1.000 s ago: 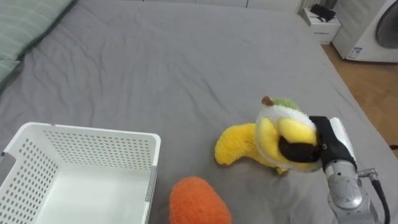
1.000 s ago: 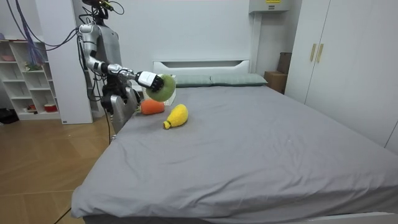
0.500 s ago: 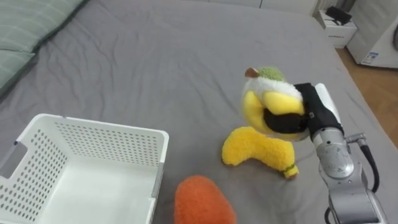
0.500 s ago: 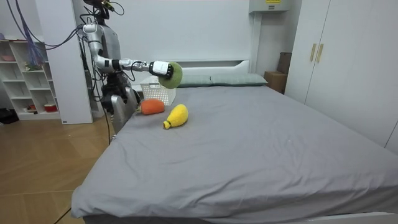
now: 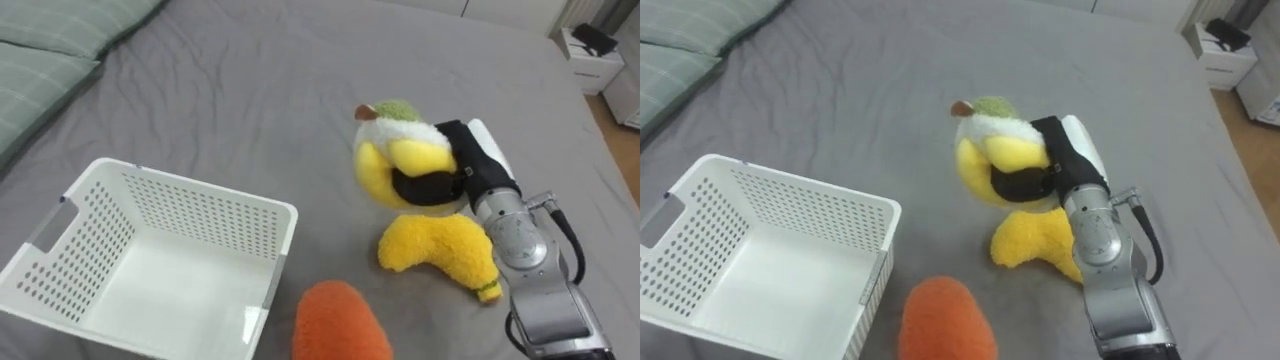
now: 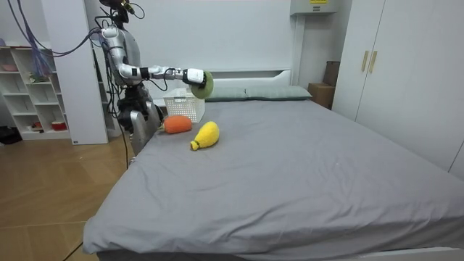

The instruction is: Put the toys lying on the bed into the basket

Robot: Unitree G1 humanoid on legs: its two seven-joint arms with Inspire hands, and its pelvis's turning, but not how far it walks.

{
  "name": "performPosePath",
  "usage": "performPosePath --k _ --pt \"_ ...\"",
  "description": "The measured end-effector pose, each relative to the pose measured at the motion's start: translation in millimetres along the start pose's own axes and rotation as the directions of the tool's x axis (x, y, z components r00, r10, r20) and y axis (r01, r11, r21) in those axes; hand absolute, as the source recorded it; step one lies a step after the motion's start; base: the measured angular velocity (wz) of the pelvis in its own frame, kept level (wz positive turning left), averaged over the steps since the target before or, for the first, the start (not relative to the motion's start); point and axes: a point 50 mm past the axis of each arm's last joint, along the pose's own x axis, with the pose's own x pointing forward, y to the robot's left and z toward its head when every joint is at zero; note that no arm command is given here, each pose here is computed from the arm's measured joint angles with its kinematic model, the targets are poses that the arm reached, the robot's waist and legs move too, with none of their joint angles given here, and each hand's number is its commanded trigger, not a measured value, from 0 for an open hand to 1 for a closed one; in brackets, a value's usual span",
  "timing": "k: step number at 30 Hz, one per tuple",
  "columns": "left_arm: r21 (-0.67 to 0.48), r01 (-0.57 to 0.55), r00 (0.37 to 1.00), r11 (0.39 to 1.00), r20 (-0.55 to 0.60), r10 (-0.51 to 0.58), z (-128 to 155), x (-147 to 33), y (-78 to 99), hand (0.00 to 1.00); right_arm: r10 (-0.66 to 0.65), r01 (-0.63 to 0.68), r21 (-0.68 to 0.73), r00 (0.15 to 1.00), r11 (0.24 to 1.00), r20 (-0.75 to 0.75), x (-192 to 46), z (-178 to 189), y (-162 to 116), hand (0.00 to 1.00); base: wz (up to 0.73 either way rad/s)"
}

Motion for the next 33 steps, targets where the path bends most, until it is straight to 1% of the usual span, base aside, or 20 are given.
performPosePath --k 6,10,17,24,31,32,33 --pt "-0.009 0.001 0.999 1.0 0.039 -0.001 10 -0.3 -4.6 0.0 0.051 -0.048 -0.049 0.997 0.998 0.056 6 17 11 1.0 0.07" --pt "0.001 0.006 0.998 1.0 0.06 -0.006 15 -0.7 -7.4 0.0 0.123 -0.114 -0.088 0.987 0.989 0.099 10 31 26 1.0 0.0" --pt "0.005 0.0 0.998 1.0 0.064 -0.001 17 0.7 -2.4 0.0 0.185 -0.164 -0.136 0.969 0.977 0.163 16 57 37 1.0 0.11" --pt "0.008 0.001 0.998 1.0 0.064 -0.002 18 1.1 -1.7 0.0 0.252 -0.224 -0.158 0.95 0.962 0.186 16 66 51 1.0 0.06" --pt "0.008 -0.011 0.998 1.0 0.065 0.011 20 1.7 0.4 0.0 0.359 -0.315 -0.235 0.916 0.92 0.179 9 73 79 1.0 0.04" --pt "0.006 -0.015 0.998 1.0 0.069 0.014 22 1.8 0.5 0.0 0.376 -0.332 -0.235 0.909 0.914 0.181 8 74 83 0.99 0.08" --pt "0.005 -0.016 0.997 1.0 0.071 0.016 23 1.8 0.6 0.0 0.383 -0.339 -0.234 0.905 0.911 0.182 8 75 85 0.84 0.13"
